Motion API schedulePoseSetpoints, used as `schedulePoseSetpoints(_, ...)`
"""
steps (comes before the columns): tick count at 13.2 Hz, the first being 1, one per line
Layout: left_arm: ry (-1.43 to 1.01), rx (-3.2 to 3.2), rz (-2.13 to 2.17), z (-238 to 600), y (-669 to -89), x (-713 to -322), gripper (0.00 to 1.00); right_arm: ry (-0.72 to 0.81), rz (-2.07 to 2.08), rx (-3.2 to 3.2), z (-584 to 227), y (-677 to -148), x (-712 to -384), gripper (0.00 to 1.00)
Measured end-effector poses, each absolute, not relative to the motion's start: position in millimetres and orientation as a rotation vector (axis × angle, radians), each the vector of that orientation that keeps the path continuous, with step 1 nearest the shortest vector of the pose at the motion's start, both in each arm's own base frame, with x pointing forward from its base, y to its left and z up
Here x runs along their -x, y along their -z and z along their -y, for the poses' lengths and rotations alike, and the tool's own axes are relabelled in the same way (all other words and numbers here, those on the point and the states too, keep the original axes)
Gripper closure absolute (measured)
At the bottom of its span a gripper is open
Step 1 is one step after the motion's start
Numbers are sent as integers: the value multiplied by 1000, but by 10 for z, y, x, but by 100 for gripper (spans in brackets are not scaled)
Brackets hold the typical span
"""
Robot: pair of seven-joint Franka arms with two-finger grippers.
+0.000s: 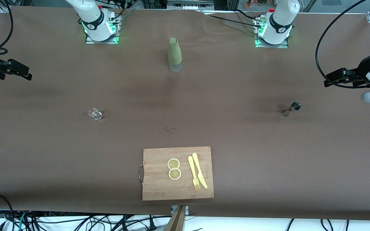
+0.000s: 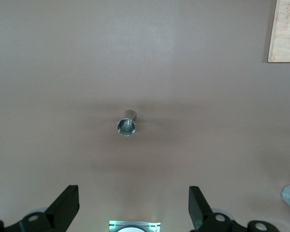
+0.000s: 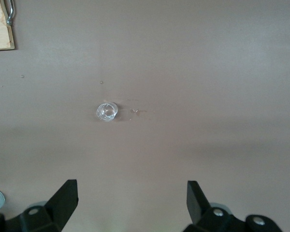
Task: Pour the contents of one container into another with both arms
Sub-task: 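Lower the right gripper to the glass cup while the left gripper reaches the jigger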
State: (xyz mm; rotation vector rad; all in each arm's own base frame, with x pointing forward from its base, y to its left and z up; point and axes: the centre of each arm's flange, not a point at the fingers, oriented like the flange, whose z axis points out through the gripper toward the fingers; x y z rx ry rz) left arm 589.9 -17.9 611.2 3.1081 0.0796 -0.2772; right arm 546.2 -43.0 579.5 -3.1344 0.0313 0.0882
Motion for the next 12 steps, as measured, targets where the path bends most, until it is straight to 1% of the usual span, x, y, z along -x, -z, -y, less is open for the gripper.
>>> schedulePoseSetpoints(8, 286, -3059, -135, -17, -6064, -5910, 0, -95, -32, 3134, 431, -5777, -5467, 0)
schedulePoseSetpoints(10, 295, -3054, -132, -4, -6035, -5920, 0, -146, -18, 3131, 431, -5650, -5505, 0)
schedulePoseSetpoints(12, 302, -3046, -137, -20, -6013, -5921, 0, -204, 89, 3120, 444, -5481, -5559, 0)
